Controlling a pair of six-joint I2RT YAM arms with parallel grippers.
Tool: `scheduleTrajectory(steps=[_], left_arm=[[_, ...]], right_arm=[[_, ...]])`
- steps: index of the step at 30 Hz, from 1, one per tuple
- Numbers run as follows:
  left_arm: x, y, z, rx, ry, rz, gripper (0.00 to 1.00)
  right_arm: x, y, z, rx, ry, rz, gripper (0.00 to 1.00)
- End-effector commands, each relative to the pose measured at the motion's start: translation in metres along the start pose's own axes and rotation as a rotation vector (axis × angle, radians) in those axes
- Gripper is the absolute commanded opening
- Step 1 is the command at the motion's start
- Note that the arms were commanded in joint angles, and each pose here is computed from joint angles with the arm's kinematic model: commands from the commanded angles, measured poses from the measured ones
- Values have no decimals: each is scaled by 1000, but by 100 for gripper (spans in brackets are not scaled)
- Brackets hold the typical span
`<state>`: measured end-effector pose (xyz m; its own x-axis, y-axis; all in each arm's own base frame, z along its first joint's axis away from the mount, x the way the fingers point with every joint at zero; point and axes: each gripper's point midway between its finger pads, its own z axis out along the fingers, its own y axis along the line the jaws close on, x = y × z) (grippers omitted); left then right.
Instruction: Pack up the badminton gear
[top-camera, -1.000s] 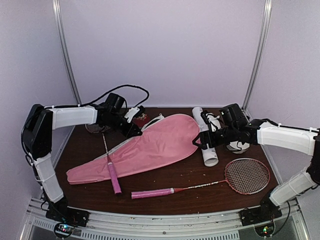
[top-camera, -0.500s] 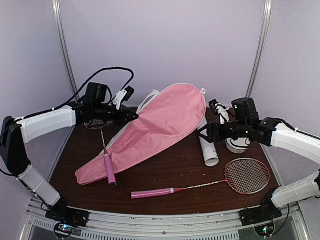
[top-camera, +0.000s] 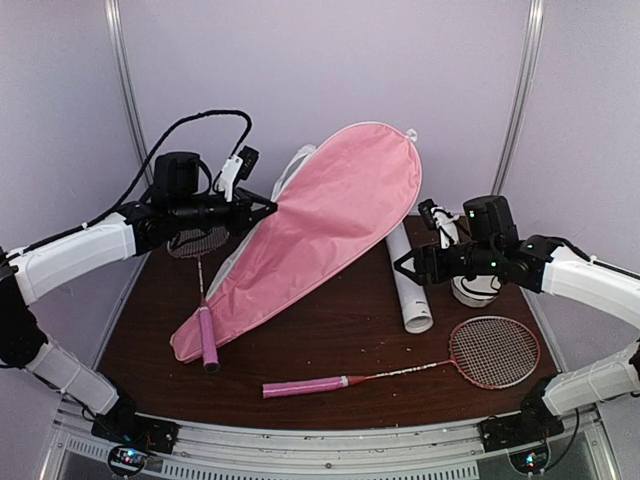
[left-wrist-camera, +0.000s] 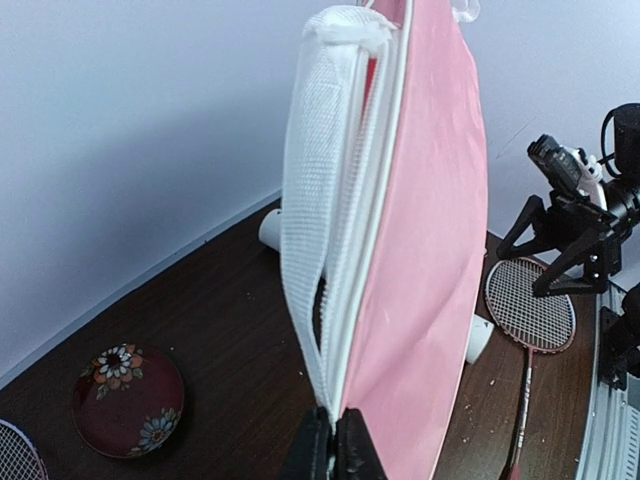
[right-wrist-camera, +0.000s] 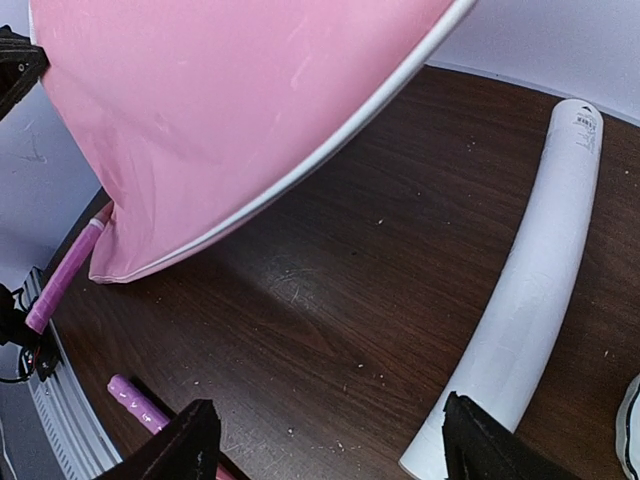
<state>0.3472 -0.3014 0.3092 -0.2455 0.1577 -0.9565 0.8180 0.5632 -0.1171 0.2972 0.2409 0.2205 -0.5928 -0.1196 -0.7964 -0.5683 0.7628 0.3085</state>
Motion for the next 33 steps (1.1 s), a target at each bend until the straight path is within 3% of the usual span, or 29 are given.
scheduleTrajectory(steps=[1, 25, 33], left_arm=[[-59, -12, -14, -9, -184, 46, 0], [-112, -49, -40, 32, -369, 86, 0], [-123, -62, -46, 63, -397, 85, 0]], right_arm=[[-7, 2, -5, 5, -34, 0, 79], [-32, 18, -22, -105, -254, 86, 79], [-41, 36, -29, -176, -324, 71, 85]])
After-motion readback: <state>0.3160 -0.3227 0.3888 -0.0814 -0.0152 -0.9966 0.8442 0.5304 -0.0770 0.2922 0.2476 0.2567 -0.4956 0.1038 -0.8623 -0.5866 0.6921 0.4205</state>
